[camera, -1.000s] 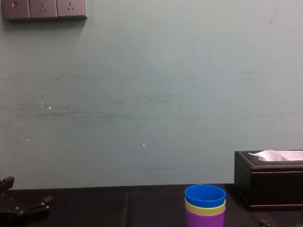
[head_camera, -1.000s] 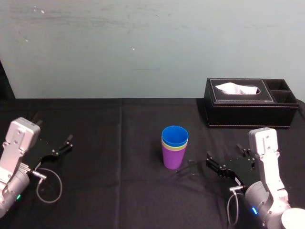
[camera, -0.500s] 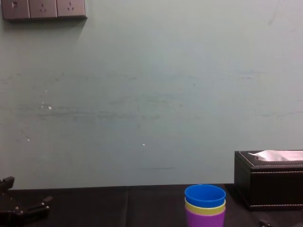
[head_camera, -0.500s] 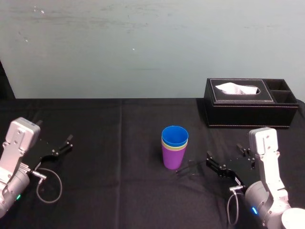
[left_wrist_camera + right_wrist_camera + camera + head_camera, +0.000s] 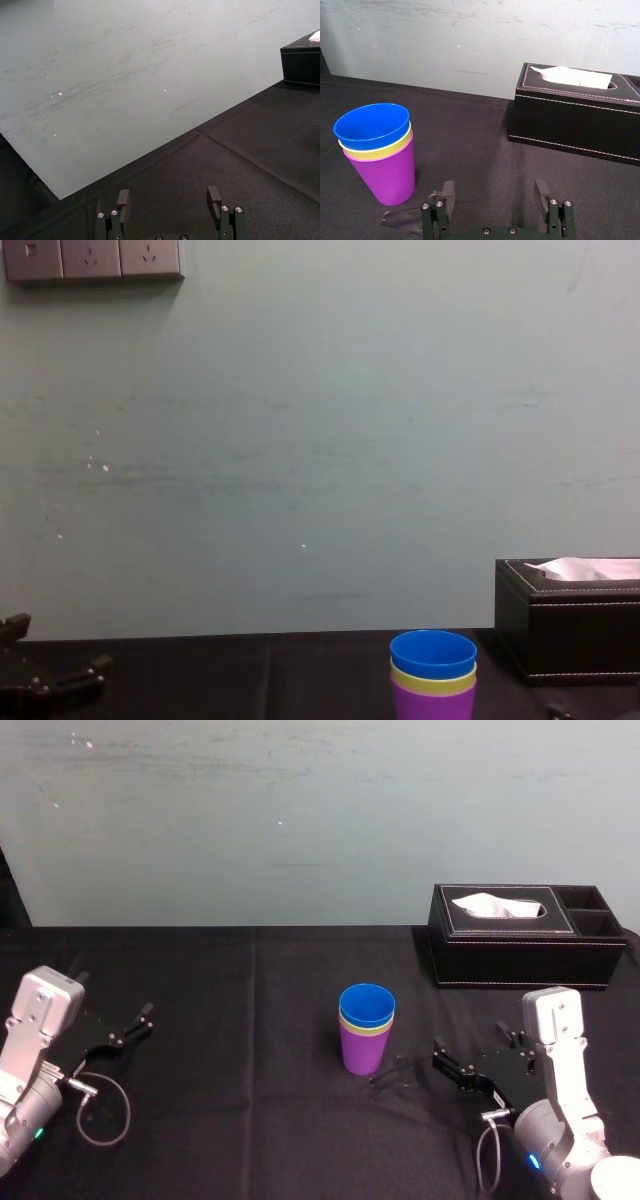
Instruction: Stack the three plastic cups sequentially using one hand.
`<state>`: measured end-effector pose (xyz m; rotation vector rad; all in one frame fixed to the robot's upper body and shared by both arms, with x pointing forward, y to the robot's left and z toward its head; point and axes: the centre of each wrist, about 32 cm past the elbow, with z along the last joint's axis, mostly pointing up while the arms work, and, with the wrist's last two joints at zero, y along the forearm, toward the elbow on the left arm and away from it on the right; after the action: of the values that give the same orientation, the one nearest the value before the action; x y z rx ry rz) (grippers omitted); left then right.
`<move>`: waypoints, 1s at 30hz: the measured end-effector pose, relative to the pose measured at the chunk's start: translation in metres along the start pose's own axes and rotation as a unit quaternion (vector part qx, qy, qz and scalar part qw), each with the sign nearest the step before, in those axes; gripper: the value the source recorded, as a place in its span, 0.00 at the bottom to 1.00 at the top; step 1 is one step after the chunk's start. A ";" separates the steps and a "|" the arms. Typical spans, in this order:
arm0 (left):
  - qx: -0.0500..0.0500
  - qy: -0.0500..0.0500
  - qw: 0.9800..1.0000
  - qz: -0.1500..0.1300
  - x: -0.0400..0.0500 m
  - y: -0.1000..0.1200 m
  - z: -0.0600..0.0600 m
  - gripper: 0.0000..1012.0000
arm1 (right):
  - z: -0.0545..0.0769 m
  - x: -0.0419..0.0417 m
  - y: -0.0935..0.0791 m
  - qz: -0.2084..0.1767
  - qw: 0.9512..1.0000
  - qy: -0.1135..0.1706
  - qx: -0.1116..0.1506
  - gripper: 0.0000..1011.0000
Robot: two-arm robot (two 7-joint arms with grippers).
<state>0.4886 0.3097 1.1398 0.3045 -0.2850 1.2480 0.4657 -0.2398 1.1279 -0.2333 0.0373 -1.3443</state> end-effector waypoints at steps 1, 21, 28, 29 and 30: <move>0.000 0.000 1.000 0.000 0.0000 0.000 0.000 0.99 | 0.000 0.0000 0.000 0.000 1.000 0.000 0.000 0.99; 0.000 0.000 1.000 0.000 0.0000 0.000 0.000 0.99 | 0.000 0.0000 0.000 0.000 1.000 0.000 0.000 0.99; 0.000 0.000 1.000 0.000 0.0000 0.000 0.000 0.99 | 0.000 0.0000 0.000 0.000 1.000 0.000 0.000 0.99; 0.000 0.000 1.000 0.000 0.0000 0.000 0.000 0.99 | 0.000 0.0000 0.000 0.000 1.000 0.000 0.000 0.99; 0.000 0.000 1.000 0.000 0.0000 0.000 0.000 0.99 | 0.000 0.0000 0.000 0.000 1.000 0.000 0.000 0.99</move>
<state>0.4886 0.3097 1.1398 0.3045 -0.2850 1.2480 0.4657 -0.2398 1.1278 -0.2335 0.0374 -1.3443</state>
